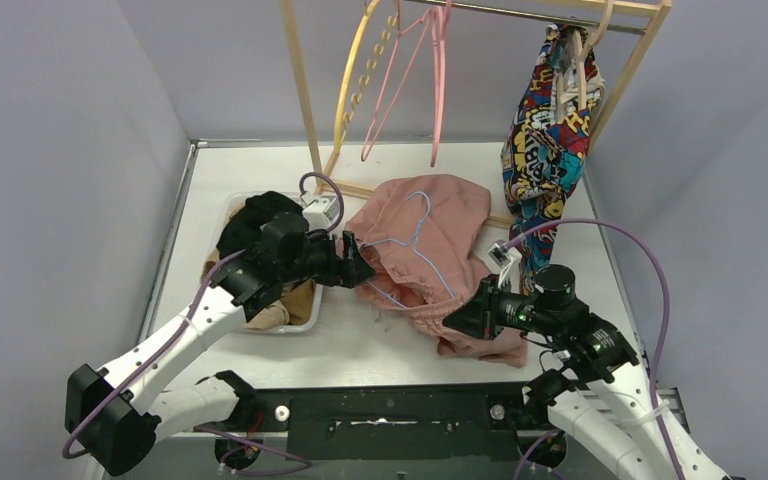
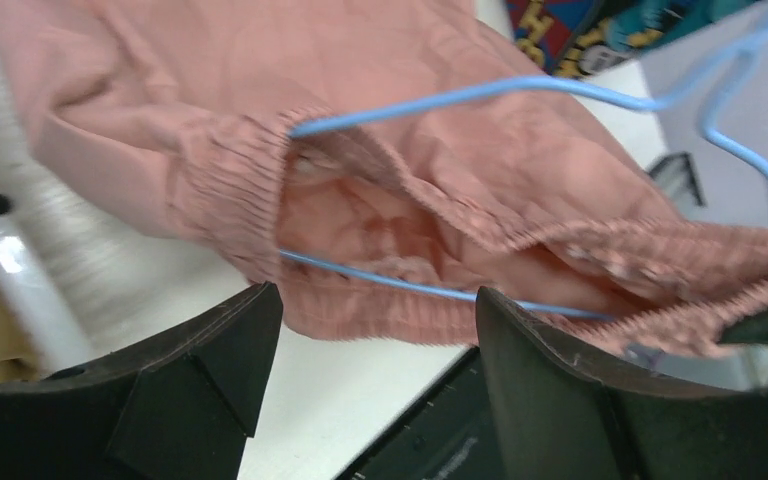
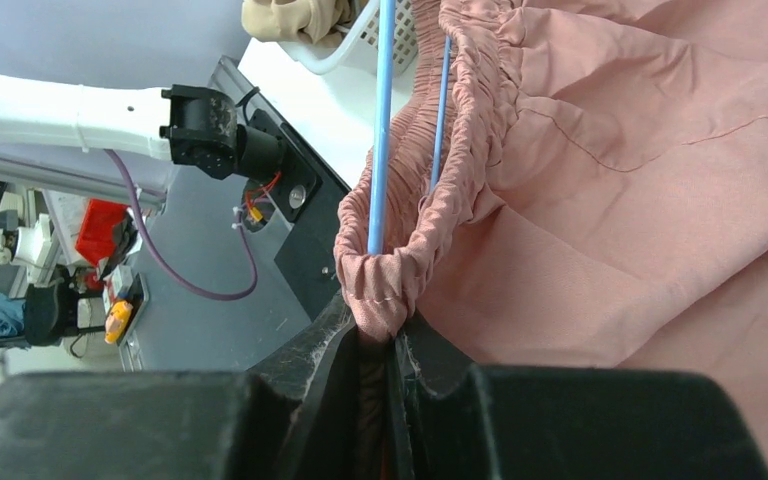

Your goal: Remove the shorts from the hanger

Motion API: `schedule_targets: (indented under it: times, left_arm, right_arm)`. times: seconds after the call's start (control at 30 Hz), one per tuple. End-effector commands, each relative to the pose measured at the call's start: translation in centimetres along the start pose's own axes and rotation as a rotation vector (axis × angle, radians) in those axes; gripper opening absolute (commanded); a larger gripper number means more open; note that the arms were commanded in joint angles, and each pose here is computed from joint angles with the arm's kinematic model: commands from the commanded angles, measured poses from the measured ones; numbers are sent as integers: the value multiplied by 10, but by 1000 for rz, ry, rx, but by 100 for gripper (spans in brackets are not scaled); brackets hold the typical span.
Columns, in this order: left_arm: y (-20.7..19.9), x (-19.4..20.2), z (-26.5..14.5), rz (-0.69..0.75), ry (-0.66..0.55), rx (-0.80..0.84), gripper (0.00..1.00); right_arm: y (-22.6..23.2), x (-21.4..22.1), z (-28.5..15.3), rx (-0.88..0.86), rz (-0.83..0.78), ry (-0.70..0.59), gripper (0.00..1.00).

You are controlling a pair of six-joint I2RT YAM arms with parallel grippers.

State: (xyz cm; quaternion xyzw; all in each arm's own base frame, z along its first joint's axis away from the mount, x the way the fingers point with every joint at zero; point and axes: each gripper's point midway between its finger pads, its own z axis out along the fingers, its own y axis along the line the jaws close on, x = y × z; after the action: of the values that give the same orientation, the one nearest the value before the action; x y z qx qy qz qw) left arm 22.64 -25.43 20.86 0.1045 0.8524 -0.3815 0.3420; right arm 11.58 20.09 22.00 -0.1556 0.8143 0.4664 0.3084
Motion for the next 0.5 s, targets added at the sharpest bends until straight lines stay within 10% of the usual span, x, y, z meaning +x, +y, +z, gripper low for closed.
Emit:
schedule_targets:
  times: [0.0,0.3,0.47]
  left_arm:
    - [24,-34,-3,68,-108,-196,68]
    - [51,-42,13,117,-75,-349,55]
    - [59,-47,22,160,-34,-397,18]
  right_arm:
    - [27,-10,-3,-141,-100,-32,0]
    - [33,-9,-11,-149,-134,-38,0]
    - [40,-9,-20,-154,-147,-37,0]
